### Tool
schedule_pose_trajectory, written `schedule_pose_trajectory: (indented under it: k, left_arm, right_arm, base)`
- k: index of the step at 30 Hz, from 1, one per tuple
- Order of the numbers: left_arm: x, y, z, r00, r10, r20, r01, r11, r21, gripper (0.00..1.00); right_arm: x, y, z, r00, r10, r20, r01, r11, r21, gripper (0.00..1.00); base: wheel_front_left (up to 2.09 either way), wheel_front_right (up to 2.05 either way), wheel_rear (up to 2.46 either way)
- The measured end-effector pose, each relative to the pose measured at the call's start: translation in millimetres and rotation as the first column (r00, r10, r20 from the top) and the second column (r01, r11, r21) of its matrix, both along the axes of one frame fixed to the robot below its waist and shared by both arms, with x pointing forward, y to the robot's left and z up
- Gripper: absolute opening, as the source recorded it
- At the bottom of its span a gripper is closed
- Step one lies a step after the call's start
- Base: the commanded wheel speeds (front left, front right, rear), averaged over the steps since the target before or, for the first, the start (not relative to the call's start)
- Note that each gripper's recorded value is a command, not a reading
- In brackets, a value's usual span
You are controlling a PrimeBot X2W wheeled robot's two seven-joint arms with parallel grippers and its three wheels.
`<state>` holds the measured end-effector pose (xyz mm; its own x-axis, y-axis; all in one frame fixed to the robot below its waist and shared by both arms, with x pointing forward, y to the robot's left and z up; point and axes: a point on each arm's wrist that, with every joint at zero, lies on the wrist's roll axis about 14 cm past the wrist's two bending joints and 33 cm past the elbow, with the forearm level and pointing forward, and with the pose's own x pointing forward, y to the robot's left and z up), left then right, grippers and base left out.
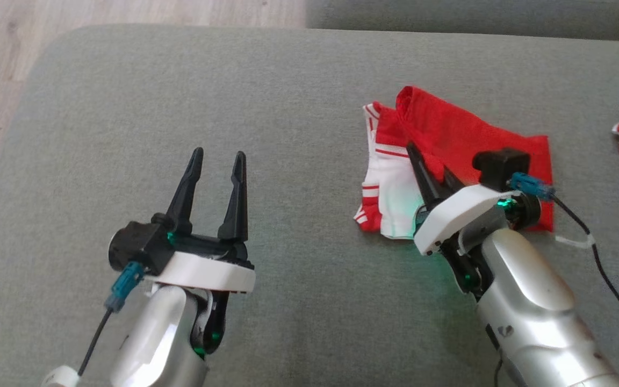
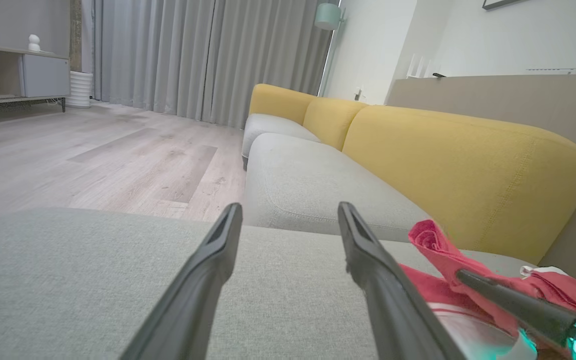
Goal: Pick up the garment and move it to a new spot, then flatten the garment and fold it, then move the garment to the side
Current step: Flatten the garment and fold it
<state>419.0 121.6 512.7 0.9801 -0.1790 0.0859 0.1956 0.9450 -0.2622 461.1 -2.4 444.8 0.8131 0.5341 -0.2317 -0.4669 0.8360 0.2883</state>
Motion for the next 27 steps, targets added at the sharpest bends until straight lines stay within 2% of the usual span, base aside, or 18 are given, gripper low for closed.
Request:
schedule_pose_trajectory:
  k: [6,7,8,9,15,22,27]
  left_arm:
    - [-1,7,-6,1.000,0.024,-0.020,-0.024,1.000,0.002,1.00]
    - [-2,7,-10,0.999,0.024,-0.034,-0.024,1.000,0.003,1.00]
    - [-3,7,-13,0.999,0.023,-0.043,-0.023,1.000,0.005,1.00]
    - [-3,7,-14,0.999,0.023,-0.046,-0.023,1.000,0.006,1.00]
    - [-2,4,-10,0.999,0.013,-0.036,-0.013,1.000,0.007,1.00]
    - [0,-6,-3,1.000,-0.015,-0.016,0.015,1.000,0.006,1.00]
    - [3,-12,7,1.000,-0.028,0.013,0.029,1.000,-0.002,1.00]
  right_arm:
    - [-2,5,-18,0.999,0.013,-0.043,-0.014,1.000,-0.019,0.00]
    - [-4,5,-22,0.999,0.013,-0.052,-0.014,1.000,-0.017,0.09]
    - [-6,6,-25,0.998,0.016,-0.055,-0.017,1.000,-0.014,0.97]
    - [-8,10,-25,0.998,0.027,-0.053,-0.027,1.000,-0.008,1.00]
    - [-28,44,-9,0.992,0.128,-0.016,-0.126,0.990,0.066,1.00]
    - [10,-7,18,0.994,-0.048,0.098,0.044,0.998,0.042,1.00]
    - [32,-71,58,0.947,-0.185,0.264,0.191,0.982,0.001,1.00]
  base:
    - [0.00,0.00,0.00]
    - [0.00,0.00,0.00]
    - [0.00,0.00,0.00]
    - [0.00,0.00,0.00]
    - [0.00,0.00,0.00]
    - [0.00,0.00,0.00]
    - [0.00,0.00,0.00]
